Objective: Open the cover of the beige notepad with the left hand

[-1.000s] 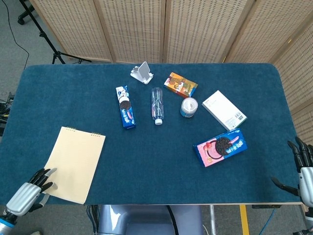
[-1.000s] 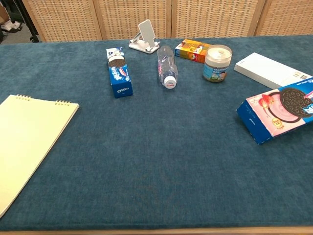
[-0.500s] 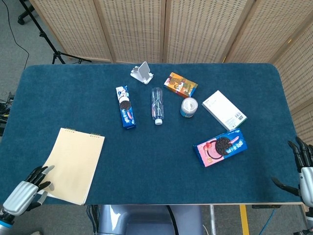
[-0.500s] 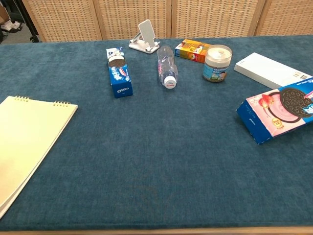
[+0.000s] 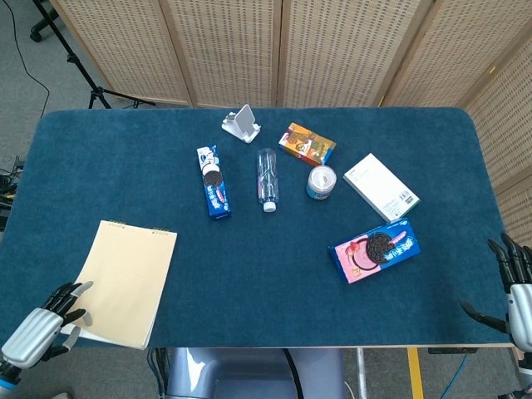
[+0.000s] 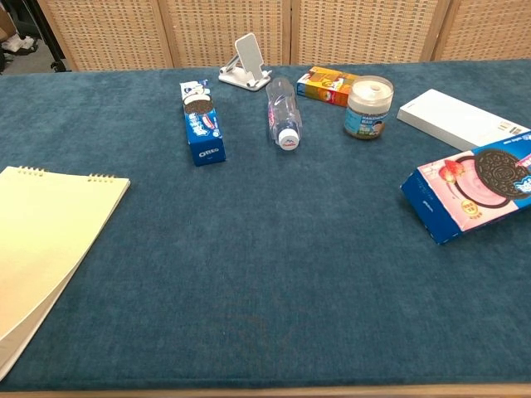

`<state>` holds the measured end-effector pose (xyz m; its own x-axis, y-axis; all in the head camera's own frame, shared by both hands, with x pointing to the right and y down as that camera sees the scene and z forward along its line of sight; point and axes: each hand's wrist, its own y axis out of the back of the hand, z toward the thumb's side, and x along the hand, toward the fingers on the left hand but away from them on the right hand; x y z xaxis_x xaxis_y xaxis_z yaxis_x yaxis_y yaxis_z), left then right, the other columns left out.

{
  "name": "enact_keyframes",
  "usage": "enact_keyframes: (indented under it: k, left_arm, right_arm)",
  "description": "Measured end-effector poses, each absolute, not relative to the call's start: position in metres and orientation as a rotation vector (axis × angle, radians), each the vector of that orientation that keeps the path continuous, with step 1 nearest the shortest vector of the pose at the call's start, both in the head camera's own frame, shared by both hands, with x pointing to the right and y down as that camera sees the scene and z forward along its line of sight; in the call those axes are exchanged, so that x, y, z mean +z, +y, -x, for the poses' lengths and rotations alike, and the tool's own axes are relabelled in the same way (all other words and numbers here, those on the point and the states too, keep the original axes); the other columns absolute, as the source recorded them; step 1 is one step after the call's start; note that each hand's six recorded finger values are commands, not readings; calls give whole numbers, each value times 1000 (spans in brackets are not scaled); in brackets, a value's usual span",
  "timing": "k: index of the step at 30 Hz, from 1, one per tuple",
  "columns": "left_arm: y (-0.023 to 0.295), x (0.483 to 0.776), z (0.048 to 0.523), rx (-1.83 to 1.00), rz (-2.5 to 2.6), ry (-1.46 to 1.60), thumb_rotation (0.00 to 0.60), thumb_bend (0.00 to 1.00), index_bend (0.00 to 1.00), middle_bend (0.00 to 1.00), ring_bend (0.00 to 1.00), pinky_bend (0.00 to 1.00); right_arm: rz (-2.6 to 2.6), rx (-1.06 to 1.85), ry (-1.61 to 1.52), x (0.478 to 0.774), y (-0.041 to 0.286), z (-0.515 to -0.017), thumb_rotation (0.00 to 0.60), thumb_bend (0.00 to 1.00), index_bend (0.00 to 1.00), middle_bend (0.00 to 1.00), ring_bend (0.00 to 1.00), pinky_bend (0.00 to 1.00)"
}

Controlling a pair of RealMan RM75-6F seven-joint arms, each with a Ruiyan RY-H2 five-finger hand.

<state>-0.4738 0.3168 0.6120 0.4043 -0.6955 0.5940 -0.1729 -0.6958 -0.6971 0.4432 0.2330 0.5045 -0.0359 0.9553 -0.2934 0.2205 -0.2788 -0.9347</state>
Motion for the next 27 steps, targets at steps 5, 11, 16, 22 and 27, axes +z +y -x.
enact_keyframes:
  k: [5, 11, 16, 22, 27]
  left_arm:
    - [319, 599, 471, -1270, 2154, 713, 600, 601, 818, 0, 0, 0]
    - [303, 587, 461, -1229, 2149, 707, 600, 601, 819, 0, 0, 0]
    - [263, 584, 448, -1179, 2098, 751, 600, 601, 819, 0, 0, 0]
    - [209, 586, 436, -1190, 2022, 798, 600, 601, 819, 0, 0, 0]
    - [159, 592, 425, -1218, 1957, 836, 600, 602, 819, 0, 0, 0]
  right_arm:
    - [1557, 1366, -1272, 504, 233, -444, 600, 0, 0, 0, 0, 0]
    - [1562, 1369, -1265, 505, 233, -443, 600, 0, 0, 0, 0, 0]
    - [1556, 1371, -1265, 505, 233, -443, 600, 0, 0, 0, 0, 0]
    - [1552, 1378, -1265, 506, 232, -444, 600, 0, 0, 0, 0, 0]
    - [1554, 1386, -1258, 509, 232, -444, 600, 0, 0, 0, 0, 0]
